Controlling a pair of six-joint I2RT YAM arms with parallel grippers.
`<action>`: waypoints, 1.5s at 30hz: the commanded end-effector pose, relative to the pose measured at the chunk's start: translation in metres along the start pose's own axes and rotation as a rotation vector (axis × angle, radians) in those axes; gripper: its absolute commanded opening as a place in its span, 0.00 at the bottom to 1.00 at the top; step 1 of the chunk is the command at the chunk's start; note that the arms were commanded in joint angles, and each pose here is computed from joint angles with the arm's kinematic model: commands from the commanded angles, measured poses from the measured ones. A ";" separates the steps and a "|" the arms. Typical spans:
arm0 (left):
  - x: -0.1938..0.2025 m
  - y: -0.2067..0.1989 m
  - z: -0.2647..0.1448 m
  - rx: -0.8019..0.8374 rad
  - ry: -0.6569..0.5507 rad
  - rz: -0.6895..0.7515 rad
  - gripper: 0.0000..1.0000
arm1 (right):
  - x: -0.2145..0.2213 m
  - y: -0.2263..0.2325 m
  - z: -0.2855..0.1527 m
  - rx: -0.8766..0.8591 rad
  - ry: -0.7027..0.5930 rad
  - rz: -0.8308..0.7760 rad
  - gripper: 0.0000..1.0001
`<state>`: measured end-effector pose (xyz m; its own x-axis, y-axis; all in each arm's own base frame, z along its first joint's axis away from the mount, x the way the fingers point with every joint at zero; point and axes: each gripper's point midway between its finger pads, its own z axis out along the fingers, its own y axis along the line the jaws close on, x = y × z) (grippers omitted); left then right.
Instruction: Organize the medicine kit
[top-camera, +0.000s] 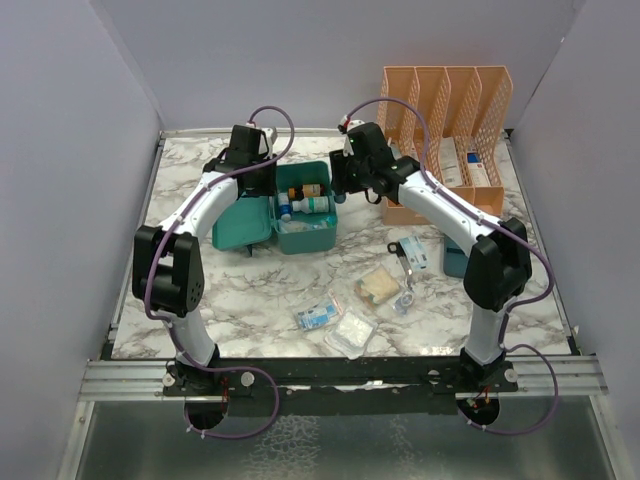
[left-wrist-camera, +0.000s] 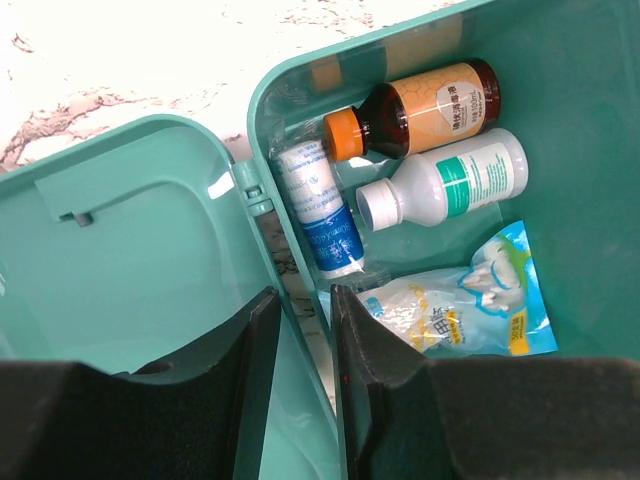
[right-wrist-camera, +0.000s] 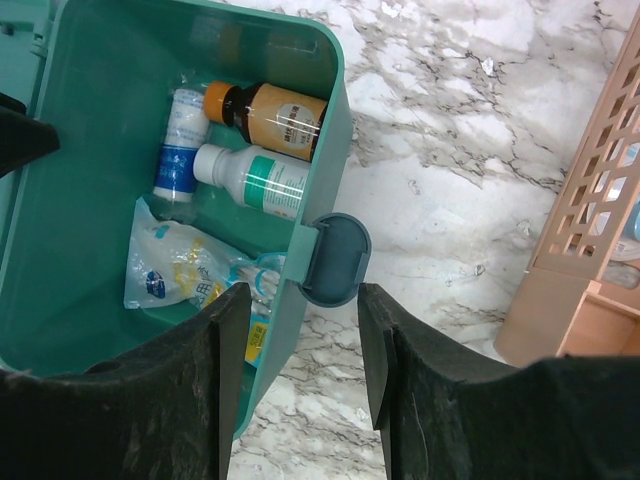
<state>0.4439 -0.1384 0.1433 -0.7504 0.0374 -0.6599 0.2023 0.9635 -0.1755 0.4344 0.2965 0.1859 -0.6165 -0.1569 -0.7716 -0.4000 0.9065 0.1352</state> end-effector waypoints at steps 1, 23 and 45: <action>-0.016 -0.009 -0.001 0.045 -0.031 0.079 0.29 | -0.012 -0.007 -0.011 0.027 -0.040 0.021 0.47; -0.003 -0.026 -0.003 0.205 -0.018 0.294 0.28 | -0.006 0.003 0.008 -0.039 0.016 0.122 0.45; -0.027 -0.033 0.005 0.207 -0.038 0.211 0.34 | 0.065 0.019 0.004 -0.176 0.251 0.187 0.29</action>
<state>0.4474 -0.1656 0.1535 -0.6550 0.2581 -0.7102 0.5012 0.8518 -0.1526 0.4306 0.3004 0.1237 -0.7797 -0.0948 -0.6189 -0.3224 0.9081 0.2671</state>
